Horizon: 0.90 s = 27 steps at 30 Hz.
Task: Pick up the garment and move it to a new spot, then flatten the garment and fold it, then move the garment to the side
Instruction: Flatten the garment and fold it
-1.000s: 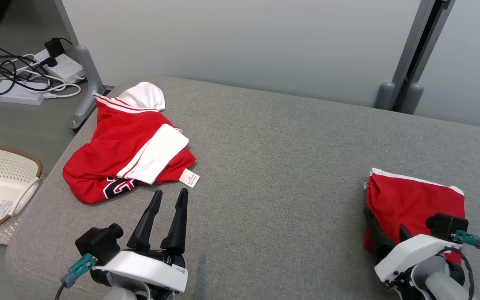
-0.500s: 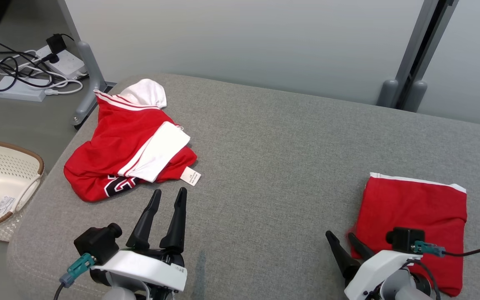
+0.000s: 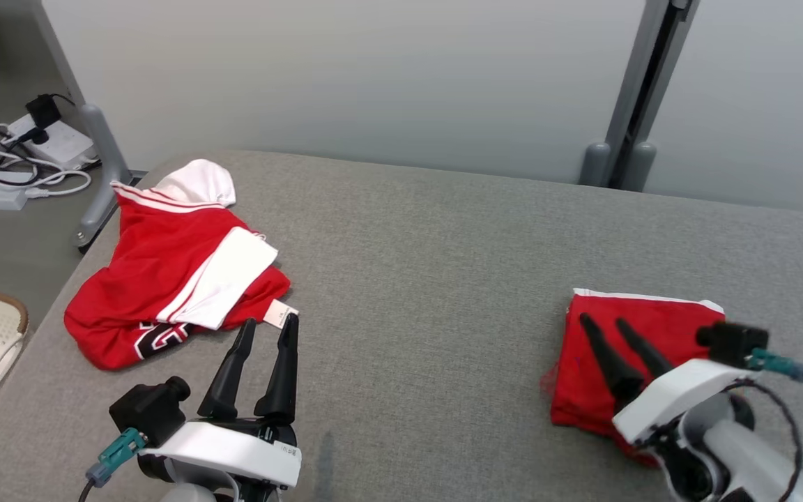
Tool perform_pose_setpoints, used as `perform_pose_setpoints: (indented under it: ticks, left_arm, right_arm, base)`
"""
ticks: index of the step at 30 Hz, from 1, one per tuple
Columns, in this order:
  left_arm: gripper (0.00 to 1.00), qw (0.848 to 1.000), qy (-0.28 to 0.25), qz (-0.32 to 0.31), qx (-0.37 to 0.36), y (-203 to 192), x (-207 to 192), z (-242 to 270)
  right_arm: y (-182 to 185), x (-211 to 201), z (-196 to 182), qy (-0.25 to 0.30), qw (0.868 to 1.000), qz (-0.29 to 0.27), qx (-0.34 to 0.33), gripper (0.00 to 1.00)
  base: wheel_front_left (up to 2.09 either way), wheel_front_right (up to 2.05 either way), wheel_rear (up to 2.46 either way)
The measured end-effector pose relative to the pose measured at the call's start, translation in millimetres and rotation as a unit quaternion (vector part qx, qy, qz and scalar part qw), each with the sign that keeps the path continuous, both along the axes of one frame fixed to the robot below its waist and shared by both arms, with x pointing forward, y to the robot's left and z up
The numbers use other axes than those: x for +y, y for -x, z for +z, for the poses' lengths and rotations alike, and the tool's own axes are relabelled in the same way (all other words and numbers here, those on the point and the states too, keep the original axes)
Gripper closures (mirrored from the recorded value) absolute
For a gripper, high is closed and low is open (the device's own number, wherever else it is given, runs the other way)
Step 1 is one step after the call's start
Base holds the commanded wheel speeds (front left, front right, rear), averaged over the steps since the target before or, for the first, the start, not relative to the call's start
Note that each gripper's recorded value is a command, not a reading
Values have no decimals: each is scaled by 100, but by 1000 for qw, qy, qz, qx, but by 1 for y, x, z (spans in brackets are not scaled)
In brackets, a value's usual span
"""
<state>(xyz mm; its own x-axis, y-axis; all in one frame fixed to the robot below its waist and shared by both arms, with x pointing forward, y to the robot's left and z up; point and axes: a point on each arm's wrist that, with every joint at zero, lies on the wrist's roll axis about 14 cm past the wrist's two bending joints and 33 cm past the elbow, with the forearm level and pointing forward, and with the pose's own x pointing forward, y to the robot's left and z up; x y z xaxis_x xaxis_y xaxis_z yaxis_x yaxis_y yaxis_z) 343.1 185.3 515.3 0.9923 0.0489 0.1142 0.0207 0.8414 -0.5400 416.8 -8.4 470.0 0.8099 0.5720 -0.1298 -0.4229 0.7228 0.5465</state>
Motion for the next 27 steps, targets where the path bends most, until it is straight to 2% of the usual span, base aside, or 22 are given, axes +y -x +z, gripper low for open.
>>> perform_pose_setpoints:
  ticks: [2,5,8,10,14,20,23,27]
  left_arm:
    - [0,1000,0,-7,-4,-3,-4,2]
    - [0,1000,1,-17,-10,-8,-11,6]
    - [0,1000,1,-25,-14,-12,-15,9]
    - [0,999,0,-32,-16,-16,-20,10]
    - [0,999,-1,-43,-22,-22,-27,14]
    - [0,997,-20,-66,-23,-26,-42,14]
    - [0,997,-35,-63,-11,-21,-41,6]
    - [0,997,-51,-61,-8,-18,-41,4]
  right_arm:
    - [-16,-27,22,8,999,-30,-42,0]
    - [-35,-73,55,46,989,-77,-115,0]
    - [-37,-96,68,62,982,-105,-145,0]
    - [-35,-118,76,88,973,-128,-172,0]
    - [-28,-155,96,149,946,-170,-231,0]
    - [1,-186,98,194,918,-231,-259,0]
    - [13,-187,90,227,909,-231,-262,0]
    - [22,-196,88,214,907,-261,-252,0]
  base:
    - [0,0,0]
    - [0,0,0]
    - [0,0,0]
    - [0,0,0]
    - [0,0,0]
    - [0,0,0]
    - [0,0,0]
    - [0,0,0]
